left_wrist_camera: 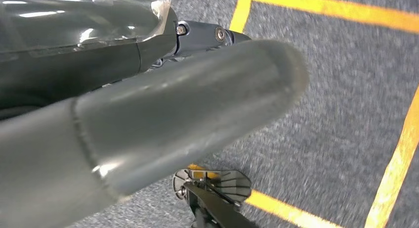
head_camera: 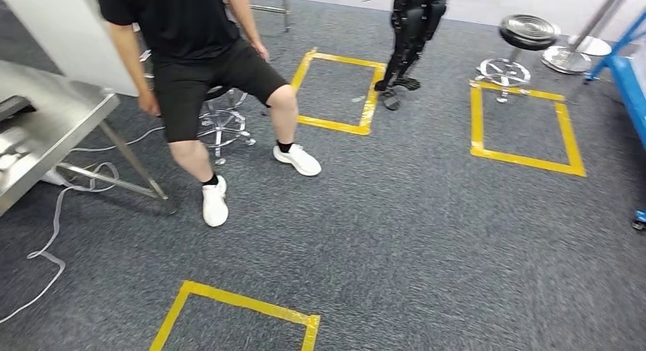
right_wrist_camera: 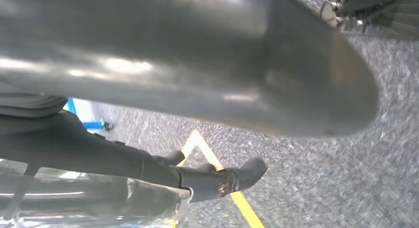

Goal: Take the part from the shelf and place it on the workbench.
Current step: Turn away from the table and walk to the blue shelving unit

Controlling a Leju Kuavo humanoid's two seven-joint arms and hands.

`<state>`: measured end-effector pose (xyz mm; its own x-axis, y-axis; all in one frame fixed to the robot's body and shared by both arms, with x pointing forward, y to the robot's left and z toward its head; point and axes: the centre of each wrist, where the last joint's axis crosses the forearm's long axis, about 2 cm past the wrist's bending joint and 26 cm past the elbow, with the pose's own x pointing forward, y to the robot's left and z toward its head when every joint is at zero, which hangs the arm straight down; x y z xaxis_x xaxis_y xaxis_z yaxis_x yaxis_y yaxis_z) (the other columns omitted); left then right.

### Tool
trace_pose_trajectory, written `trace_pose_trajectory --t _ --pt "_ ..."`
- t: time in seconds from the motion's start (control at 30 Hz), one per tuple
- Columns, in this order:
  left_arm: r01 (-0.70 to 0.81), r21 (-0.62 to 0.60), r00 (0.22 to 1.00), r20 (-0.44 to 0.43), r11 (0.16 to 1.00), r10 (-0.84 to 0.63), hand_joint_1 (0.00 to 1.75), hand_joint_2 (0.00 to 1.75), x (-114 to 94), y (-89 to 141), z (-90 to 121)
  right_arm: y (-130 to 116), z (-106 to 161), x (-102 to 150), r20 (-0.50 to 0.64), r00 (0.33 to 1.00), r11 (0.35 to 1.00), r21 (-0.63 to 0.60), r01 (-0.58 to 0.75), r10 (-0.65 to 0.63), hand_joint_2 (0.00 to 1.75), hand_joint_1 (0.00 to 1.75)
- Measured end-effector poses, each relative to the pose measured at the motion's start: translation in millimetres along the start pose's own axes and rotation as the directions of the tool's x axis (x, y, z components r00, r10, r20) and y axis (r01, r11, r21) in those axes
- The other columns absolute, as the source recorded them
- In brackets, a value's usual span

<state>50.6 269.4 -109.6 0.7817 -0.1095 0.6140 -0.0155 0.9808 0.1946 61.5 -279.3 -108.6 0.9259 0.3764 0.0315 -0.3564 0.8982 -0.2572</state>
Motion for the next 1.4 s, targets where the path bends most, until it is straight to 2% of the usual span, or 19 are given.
trace_pose_trajectory --t 0.6,0.8,1.2,1.4 --pt "0.003 0.006 1.0 -0.003 1.0 -0.003 0.0 0.0 -1 2 0 6 1 -3 -0.023 1.0 1.0 0.0 0.008 -0.008 0.0 0.0" --pt "-0.025 0.095 0.998 -0.058 0.995 0.031 0.0 0.0 -1 4 0 14 4 4 -0.016 0.998 0.998 0.011 -0.065 0.065 0.0 0.0" --pt "-0.1 0.195 0.99 -0.083 0.976 0.118 0.0 0.0 -7 18 0 38 13 16 0.044 0.983 0.983 0.032 -0.181 0.18 0.0 0.0" --pt "-0.11 0.211 0.989 -0.07 0.971 0.127 0.0 0.0 -6 15 0 41 13 15 0.045 0.979 0.979 0.042 -0.199 0.197 0.0 0.0"
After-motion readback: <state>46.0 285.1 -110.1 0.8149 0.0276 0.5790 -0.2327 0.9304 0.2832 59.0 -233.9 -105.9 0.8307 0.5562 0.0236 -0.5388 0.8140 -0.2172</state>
